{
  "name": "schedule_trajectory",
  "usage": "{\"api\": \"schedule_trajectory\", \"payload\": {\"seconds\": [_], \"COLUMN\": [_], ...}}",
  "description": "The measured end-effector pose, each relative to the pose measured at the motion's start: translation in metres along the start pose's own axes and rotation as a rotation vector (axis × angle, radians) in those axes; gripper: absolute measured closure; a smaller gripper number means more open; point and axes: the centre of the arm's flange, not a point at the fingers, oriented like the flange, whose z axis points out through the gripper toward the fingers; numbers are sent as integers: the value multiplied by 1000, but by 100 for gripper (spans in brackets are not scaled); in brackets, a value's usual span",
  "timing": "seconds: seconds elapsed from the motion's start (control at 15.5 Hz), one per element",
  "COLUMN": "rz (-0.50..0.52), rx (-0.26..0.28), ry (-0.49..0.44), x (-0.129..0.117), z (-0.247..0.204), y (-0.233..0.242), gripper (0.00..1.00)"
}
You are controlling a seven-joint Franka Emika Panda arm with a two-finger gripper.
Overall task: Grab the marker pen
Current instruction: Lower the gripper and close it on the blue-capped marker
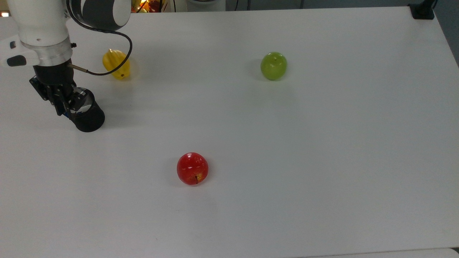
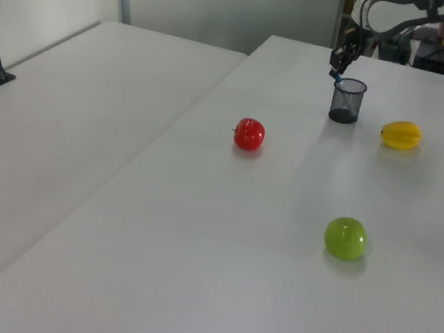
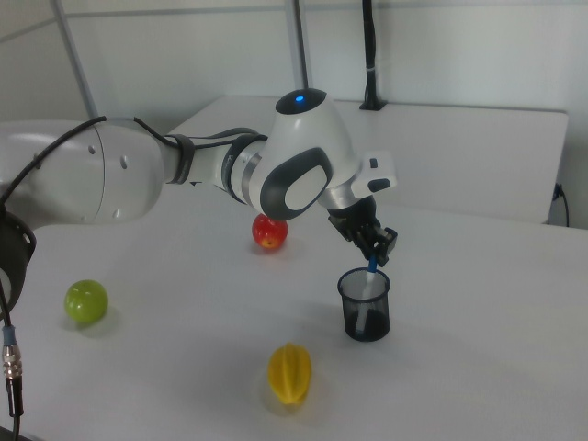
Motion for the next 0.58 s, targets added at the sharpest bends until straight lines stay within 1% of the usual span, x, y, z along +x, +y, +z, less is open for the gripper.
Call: {"api": "schedule_trajectory", "payload": {"seconds": [0.06, 0.13, 0.19, 0.58], "rz": [-6, -12, -15, -27], "rx": [-6, -12, -16, -26], "ry": [1, 1, 2, 6], "x": [0, 1, 1, 3], "z": [0, -1, -1, -3], "y": [0, 1, 1, 3], "gripper": [68, 72, 83, 84]}}
